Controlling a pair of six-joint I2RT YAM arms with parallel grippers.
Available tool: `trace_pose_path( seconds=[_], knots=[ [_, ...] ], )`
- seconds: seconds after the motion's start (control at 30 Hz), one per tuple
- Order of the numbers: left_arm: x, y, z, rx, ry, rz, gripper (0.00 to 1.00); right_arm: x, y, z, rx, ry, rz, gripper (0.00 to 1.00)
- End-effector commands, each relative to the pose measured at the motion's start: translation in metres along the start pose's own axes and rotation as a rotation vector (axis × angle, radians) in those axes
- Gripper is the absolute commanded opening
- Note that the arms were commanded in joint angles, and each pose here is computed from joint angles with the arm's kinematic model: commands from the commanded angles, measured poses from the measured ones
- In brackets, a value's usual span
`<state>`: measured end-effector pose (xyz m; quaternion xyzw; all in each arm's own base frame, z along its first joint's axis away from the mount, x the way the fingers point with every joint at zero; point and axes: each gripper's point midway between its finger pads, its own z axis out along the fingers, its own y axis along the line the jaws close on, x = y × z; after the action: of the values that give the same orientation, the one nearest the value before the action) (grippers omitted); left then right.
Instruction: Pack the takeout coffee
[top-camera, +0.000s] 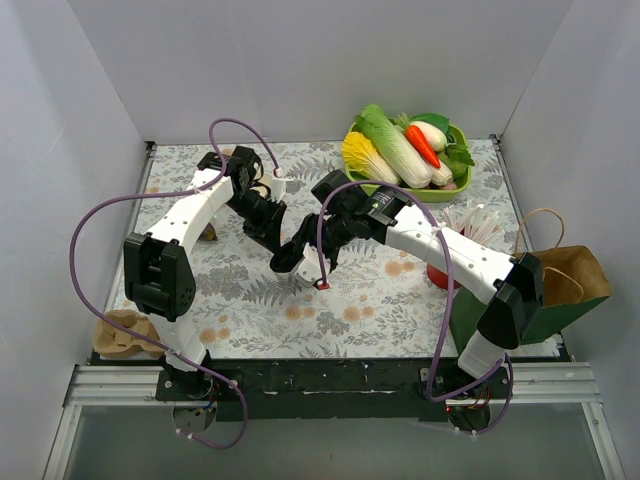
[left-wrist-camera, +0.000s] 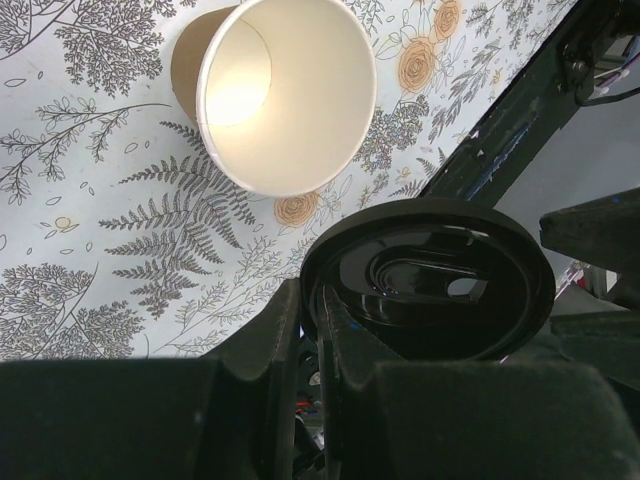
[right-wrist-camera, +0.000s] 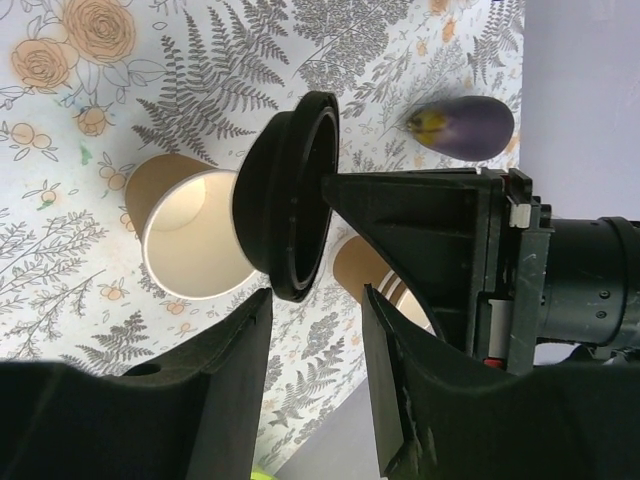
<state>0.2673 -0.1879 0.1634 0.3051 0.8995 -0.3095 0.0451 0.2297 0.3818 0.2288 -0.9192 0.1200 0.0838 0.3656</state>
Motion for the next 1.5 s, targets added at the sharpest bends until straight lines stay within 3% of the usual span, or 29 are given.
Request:
trace_pose_path(
  seconds=[0.0,0.37,0.63,0.9,1.0,1.03,1.1,1.13,1.2,1.33,1.47],
  knots=[
    [0.003,-0.014,-0.011,0.013,-0.011,0.006,0.00,-0.004,-0.002,-0.007,-0.020,0.006,-0.018,0.48],
    [-0.004,-0.021,-0.013,0.042,-0.034,0.013,0.00,-0.001,-0.003,0.001,0.012,0.012,0.038,0.47],
    [0.000,-0.023,-0.011,0.060,-0.027,0.005,0.00,0.000,-0.001,0.007,0.021,0.009,0.055,0.39],
    [0.000,-0.025,-0.011,0.068,-0.027,0.000,0.00,-0.004,0.002,0.006,0.027,-0.003,0.093,0.13],
    [0.001,-0.020,-0.010,0.044,-0.020,-0.002,0.11,-0.005,0.002,0.005,0.006,-0.015,0.115,0.01],
    [0.001,-0.016,-0.011,0.024,-0.015,-0.001,0.23,-0.004,0.004,0.004,0.002,-0.009,0.146,0.01],
    [-0.002,-0.013,-0.014,-0.006,-0.022,0.008,0.35,-0.001,0.005,0.000,0.005,-0.009,0.197,0.01],
    [-0.004,-0.007,-0.017,-0.051,-0.030,0.011,0.50,0.002,0.007,-0.003,0.006,-0.011,0.242,0.01],
    [-0.018,0.001,-0.024,-0.116,-0.094,0.037,0.63,0.004,0.017,-0.009,-0.013,-0.030,0.394,0.01],
    [-0.048,0.008,-0.060,-0.291,-0.288,0.075,0.68,0.011,0.034,-0.022,-0.009,-0.093,0.703,0.01],
    [-0.066,0.009,-0.092,-0.411,-0.517,0.081,0.73,0.034,0.022,-0.040,0.091,-0.181,1.175,0.01]
  ],
)
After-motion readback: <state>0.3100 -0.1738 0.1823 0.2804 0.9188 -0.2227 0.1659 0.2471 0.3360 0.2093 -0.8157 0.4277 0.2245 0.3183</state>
